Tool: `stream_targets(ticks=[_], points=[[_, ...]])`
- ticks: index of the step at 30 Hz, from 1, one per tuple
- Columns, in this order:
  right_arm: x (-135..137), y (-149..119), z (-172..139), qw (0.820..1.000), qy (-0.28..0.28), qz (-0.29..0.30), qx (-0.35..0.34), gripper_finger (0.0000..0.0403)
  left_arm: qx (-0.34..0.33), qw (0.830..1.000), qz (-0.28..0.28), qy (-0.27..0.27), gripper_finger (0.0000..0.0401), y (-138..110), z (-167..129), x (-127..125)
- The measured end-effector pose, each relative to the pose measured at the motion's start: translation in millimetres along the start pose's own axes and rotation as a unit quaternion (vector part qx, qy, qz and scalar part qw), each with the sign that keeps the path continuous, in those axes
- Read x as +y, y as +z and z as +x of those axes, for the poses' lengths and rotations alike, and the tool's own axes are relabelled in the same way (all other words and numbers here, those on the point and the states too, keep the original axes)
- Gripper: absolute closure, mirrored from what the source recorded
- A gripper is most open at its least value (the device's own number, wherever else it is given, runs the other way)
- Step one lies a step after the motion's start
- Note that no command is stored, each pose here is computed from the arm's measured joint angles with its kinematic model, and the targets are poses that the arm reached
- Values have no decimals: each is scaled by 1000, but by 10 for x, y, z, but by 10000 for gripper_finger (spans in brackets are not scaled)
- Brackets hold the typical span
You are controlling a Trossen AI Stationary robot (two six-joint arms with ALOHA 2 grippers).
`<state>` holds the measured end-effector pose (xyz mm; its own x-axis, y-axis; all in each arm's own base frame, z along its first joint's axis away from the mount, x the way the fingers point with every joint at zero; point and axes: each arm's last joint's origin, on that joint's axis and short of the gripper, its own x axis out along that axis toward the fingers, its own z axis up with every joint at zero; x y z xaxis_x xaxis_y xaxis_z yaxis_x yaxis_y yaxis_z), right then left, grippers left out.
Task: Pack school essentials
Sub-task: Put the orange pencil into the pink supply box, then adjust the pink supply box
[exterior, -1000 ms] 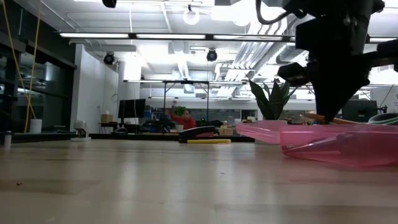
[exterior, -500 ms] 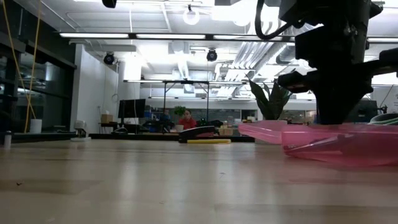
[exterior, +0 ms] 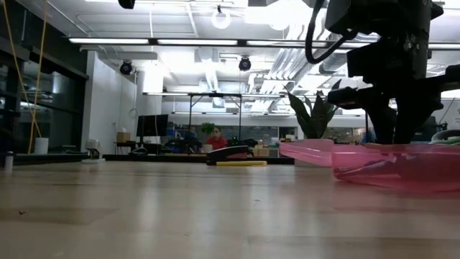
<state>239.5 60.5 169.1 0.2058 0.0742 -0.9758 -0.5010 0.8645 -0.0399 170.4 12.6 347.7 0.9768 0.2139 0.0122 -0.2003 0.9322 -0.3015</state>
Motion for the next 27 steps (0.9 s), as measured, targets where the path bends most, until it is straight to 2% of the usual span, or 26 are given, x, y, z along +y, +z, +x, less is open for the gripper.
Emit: stream_targets(ticks=[12,20,27], points=[[-17,-22,-135,1000,-20,-17,2,348,0,1000,0,-1,249,0,0,-1],[-36,-44,-164,1000,-20,-6,8,347,9,1000,2,0,249,-17,0,4],[-91,-50,-381,999,-7,18,31,347,10,1000,2,0,249,-18,0,4]])
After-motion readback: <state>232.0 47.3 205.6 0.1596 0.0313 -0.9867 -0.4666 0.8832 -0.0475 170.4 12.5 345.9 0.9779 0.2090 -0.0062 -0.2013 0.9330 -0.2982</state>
